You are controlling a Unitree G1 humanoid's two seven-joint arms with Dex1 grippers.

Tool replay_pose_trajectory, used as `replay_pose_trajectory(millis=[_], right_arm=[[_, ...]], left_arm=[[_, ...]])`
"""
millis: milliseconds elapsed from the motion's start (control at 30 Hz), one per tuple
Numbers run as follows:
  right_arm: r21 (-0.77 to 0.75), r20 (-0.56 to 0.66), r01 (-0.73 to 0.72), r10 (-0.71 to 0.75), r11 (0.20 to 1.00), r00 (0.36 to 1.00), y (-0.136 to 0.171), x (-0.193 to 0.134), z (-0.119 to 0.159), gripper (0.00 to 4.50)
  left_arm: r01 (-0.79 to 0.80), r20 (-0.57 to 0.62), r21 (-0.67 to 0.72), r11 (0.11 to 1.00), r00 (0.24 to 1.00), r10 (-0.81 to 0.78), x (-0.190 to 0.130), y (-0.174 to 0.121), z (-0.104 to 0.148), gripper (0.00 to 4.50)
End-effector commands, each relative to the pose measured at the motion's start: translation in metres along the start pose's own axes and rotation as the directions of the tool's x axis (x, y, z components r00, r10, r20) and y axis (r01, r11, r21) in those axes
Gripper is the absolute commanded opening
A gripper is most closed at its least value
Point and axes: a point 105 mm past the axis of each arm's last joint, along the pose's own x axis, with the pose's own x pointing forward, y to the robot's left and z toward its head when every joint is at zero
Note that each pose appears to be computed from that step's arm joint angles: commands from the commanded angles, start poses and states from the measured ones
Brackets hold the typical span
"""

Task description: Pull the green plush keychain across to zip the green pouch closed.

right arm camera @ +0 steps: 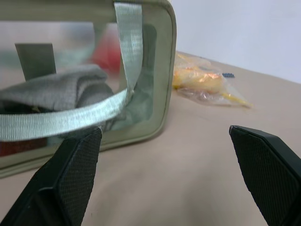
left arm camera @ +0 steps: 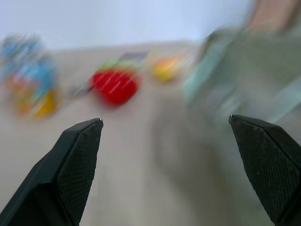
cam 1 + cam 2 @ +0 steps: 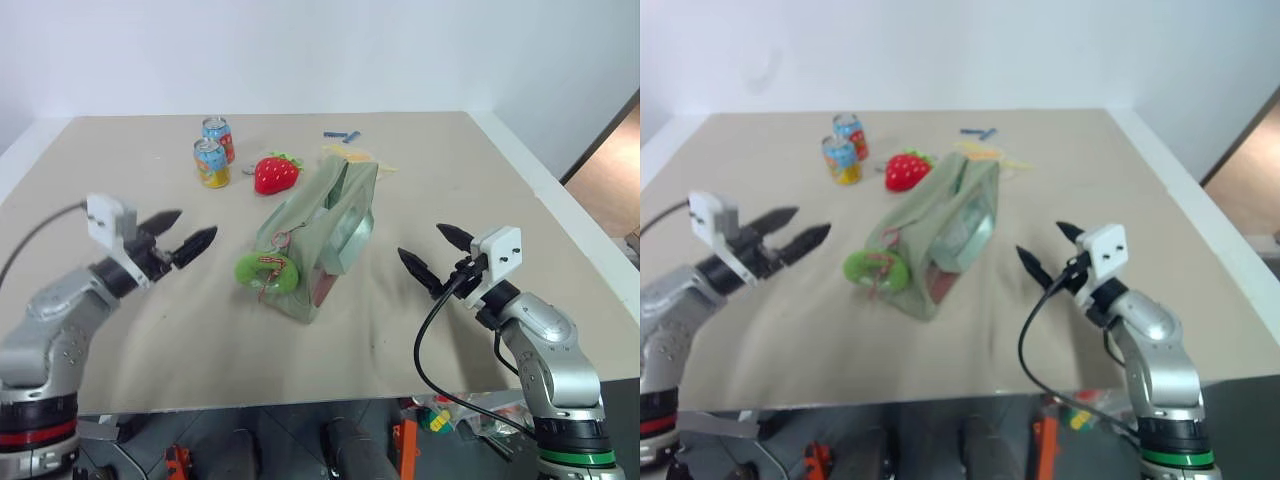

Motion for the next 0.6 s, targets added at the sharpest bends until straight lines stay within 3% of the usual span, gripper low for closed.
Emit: replay_pose_trajectory(millis=[33,167,333,467,600], right_arm=[[-0.023,0.056,-0.003,0.004,1.000,0.998,-0.010,0.002,0.024,4.50],[-0.076,0.075,-0.167,0.172,0.983,0.982,-0.009,0.017,0.057,4.50],[-0.251,0.052,-0.370,0.394,0.895,0.918,-0.020,0.054,0.104,4.50],[-0.323,-0.010,-0.527,0.554,0.786,0.832,-0.017,0.087,0.112,4.50],[-0.373,-0.124,-0.625,0.631,0.686,0.766,-0.013,0.104,0.102,4.50]], left_arm=[[0.249,-0.014,0.002,0.969,0.968,-0.249,0.005,-0.043,0.022,4.46],[0.413,-0.082,-0.027,0.910,0.907,-0.414,0.009,-0.074,0.022,4.46],[0.453,-0.081,-0.021,0.891,0.888,-0.453,0.021,-0.081,0.021,4.46],[0.484,-0.090,-0.028,0.875,0.870,-0.484,0.029,-0.087,0.013,4.46],[0.494,-0.083,-0.022,0.869,0.865,-0.494,0.033,-0.090,0.012,4.46]])
